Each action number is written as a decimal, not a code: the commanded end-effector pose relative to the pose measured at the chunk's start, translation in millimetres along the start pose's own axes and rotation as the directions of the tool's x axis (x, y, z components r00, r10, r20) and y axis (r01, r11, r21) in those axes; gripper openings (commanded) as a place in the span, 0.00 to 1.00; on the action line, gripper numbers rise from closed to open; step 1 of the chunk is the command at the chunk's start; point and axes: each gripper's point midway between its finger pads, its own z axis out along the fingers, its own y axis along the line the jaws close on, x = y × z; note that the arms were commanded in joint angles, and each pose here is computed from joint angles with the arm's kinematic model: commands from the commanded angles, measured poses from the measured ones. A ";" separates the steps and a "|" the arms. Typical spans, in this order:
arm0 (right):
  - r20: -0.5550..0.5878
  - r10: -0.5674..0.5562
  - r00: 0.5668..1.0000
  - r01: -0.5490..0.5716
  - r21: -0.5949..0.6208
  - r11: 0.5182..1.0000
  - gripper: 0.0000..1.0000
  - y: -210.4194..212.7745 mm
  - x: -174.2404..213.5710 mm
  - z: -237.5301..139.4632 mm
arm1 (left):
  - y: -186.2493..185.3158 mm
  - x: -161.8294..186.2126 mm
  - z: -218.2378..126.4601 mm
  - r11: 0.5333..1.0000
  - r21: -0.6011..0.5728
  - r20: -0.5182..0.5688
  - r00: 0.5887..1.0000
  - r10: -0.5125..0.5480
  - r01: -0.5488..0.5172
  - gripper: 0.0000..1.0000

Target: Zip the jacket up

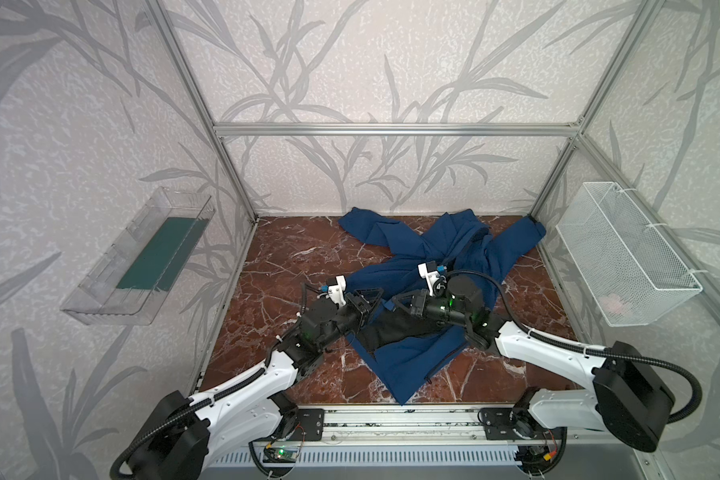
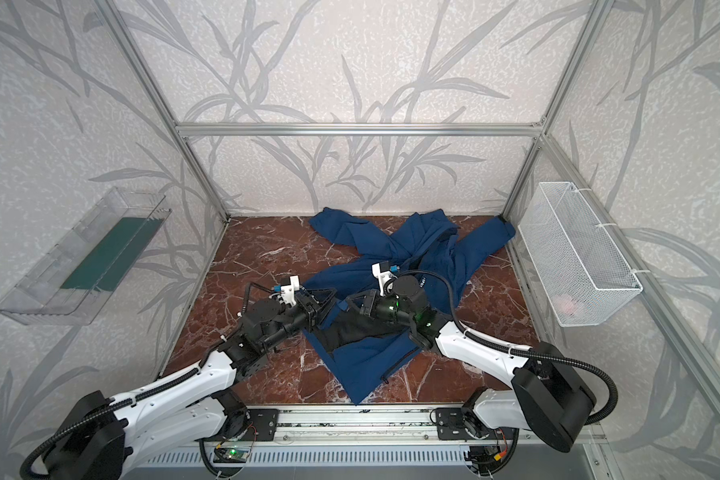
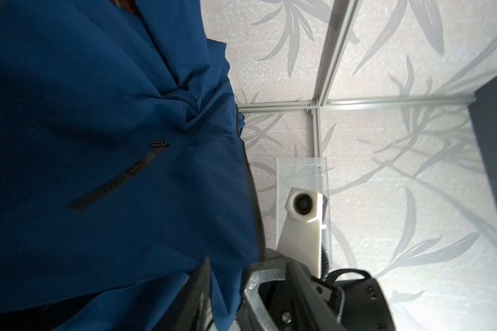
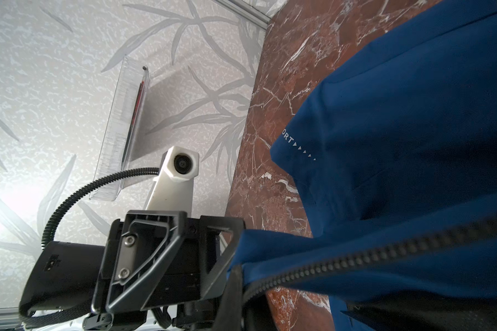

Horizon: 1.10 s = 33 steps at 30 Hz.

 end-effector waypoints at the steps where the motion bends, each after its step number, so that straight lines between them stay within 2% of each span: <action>1: 0.048 -0.024 0.999 0.027 -0.068 0.997 0.00 19.3 -9.7 -6.0 | -2.6 4.8 0.4 1.000 -0.004 -0.029 1.000 0.002 -0.002 0.51; 6: 0.045 -0.022 0.999 0.027 -0.102 0.994 0.00 25.8 -11.5 -3.5 | 5.7 1.8 -3.5 1.000 -0.011 -0.004 1.000 -0.018 0.018 0.54; 11: 0.053 -0.016 0.998 0.020 -0.089 0.996 0.00 19.3 -12.0 -0.5 | -7.5 9.5 0.8 0.999 0.022 -0.056 0.998 -0.031 0.032 0.56; 15: 0.058 -0.014 0.998 0.018 -0.077 0.997 0.00 13.1 -13.3 3.5 | -11.3 12.0 -5.0 0.999 0.025 -0.054 0.998 -0.033 0.034 0.58; 18: 0.042 -0.009 0.999 0.013 -0.096 0.995 0.00 14.4 -12.2 8.6 | -11.0 13.3 -7.8 1.000 0.012 -0.049 0.998 -0.027 0.028 0.59; 24: 0.018 -0.008 1.000 0.010 -0.139 0.990 0.00 23.8 -12.8 14.6 | -14.0 16.8 -0.5 0.996 0.059 -0.069 0.995 -0.068 0.072 0.59; 29: 0.014 -0.003 1.000 0.005 -0.147 0.989 0.00 24.1 -10.4 11.7 | -13.0 12.8 4.4 0.995 0.074 -0.049 0.996 -0.068 0.071 0.51; 33: 0.022 0.006 1.000 -0.003 -0.142 0.990 0.00 21.3 -8.3 7.2 | -8.0 4.8 2.6 0.997 0.056 0.002 0.999 -0.049 0.049 0.50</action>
